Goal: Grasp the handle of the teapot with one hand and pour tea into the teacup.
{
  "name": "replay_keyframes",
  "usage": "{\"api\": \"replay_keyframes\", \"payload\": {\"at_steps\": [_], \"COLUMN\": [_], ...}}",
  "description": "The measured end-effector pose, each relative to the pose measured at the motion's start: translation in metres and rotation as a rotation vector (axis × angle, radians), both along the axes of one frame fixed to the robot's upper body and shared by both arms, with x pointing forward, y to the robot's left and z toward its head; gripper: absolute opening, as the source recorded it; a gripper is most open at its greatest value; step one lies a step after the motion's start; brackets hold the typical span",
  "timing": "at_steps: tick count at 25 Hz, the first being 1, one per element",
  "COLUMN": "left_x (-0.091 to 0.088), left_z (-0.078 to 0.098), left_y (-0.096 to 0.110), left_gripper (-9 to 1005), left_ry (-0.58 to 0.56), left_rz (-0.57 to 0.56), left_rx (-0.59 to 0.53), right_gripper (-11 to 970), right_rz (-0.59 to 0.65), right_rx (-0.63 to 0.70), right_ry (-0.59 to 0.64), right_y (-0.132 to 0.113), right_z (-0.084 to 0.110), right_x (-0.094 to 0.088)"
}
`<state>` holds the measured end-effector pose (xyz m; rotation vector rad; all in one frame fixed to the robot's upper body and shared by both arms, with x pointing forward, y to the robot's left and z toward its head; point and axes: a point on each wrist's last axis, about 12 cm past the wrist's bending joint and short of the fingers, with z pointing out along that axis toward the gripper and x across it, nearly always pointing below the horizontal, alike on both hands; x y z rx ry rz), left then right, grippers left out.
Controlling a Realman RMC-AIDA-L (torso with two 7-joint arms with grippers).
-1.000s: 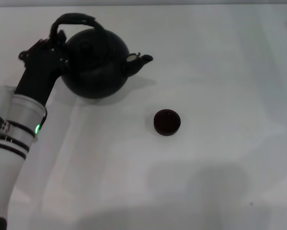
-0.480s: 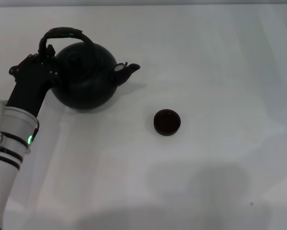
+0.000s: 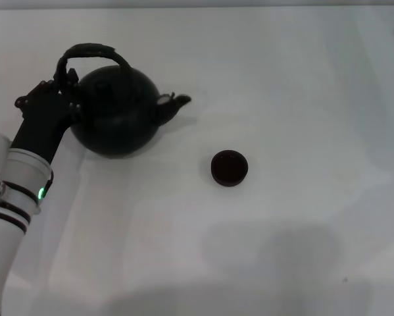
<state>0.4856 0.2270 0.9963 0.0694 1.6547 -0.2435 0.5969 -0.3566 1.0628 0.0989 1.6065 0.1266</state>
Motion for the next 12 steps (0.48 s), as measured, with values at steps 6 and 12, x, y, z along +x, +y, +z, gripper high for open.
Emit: {"api": "replay_keyframes", "payload": {"at_steps": [6, 12], "left_x": [-0.001, -0.002], "left_z": [-0.002, -0.004], "left_y": [0.006, 0.011], "left_gripper": [278, 405], "left_ry": [0.024, 0.042], "left_rz": [0.017, 0.024], "left_rx": [-0.071, -0.145], "right_gripper": [838, 838], "right_rz": [0.000, 0.000], "right_rx": [0.000, -0.001], "right_ry": [-0.001, -0.003], "right_y": [0.000, 0.000], "right_z": [0.000, 0.001], "right_x": [0.000, 0.000]}}
